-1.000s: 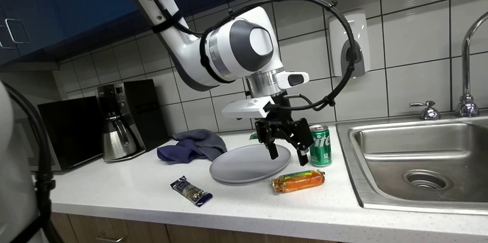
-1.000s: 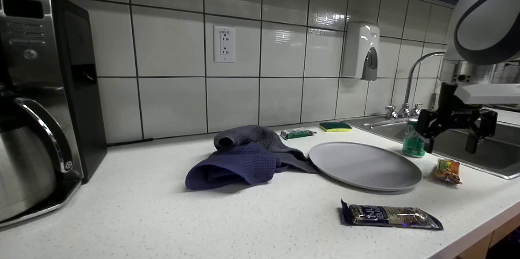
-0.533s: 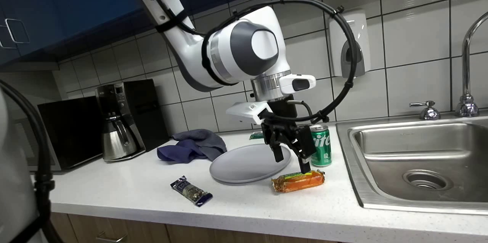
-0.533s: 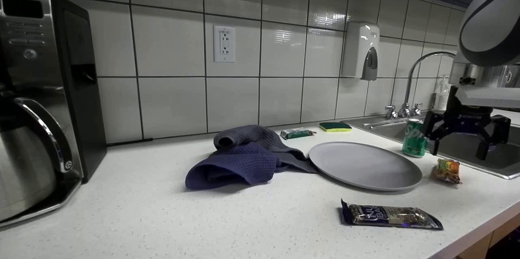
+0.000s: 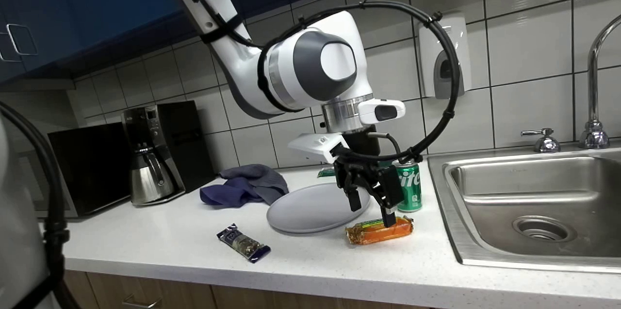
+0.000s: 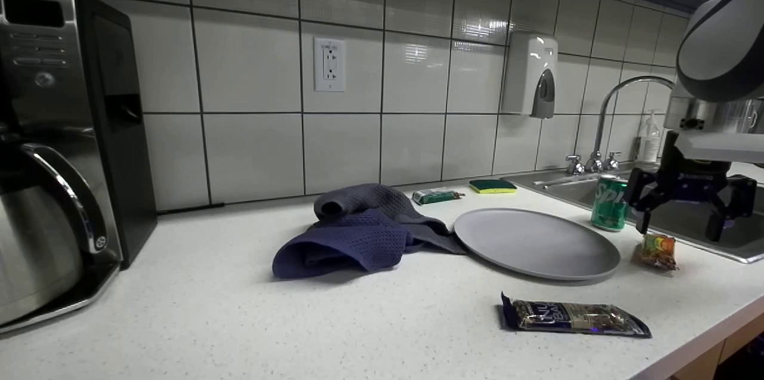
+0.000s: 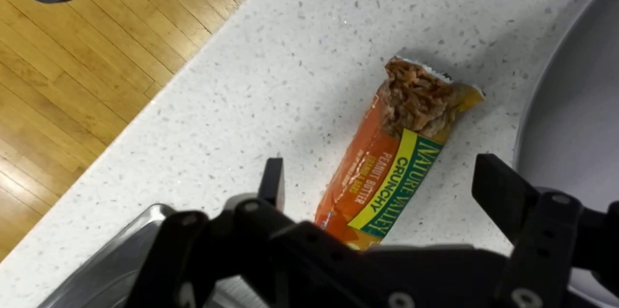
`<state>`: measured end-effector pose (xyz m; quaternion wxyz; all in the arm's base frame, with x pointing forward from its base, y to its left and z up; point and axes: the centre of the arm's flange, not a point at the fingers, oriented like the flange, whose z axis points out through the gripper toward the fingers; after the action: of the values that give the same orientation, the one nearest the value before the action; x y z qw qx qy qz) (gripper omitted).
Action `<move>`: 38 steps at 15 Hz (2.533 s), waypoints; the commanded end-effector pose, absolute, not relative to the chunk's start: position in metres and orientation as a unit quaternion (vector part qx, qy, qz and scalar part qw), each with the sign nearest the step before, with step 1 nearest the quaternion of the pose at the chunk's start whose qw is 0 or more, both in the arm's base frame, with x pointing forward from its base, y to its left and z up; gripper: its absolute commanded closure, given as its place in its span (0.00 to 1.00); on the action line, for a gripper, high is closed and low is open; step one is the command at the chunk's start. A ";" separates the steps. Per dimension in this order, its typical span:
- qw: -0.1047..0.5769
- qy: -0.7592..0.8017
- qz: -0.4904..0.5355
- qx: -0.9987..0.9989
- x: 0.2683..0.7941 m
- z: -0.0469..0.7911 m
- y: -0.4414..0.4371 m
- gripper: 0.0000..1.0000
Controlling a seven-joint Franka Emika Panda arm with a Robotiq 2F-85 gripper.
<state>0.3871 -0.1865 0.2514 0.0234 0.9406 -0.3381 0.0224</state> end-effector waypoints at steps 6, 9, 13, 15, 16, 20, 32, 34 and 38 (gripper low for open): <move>0.023 -0.338 0.022 0.941 0.387 0.251 -0.186 0.00; 0.020 -0.343 0.022 0.939 0.389 0.250 -0.189 0.00; 0.005 -0.371 0.024 0.928 0.392 0.244 -0.198 0.00; -0.007 -0.390 0.021 0.921 0.393 0.241 -0.204 0.00; -0.012 -0.399 0.019 0.917 0.393 0.239 -0.207 0.00; -0.029 -0.433 0.013 0.901 0.391 0.233 -0.221 0.00; -0.054 -0.467 -0.010 0.882 0.406 0.210 -0.231 0.00; -0.051 -0.465 -0.012 0.884 0.408 0.209 -0.230 0.00; -0.052 -0.445 -0.020 0.894 0.408 0.217 -0.222 0.00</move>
<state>0.4027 -0.2235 0.2087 -0.0427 0.8846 -0.4643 -0.0110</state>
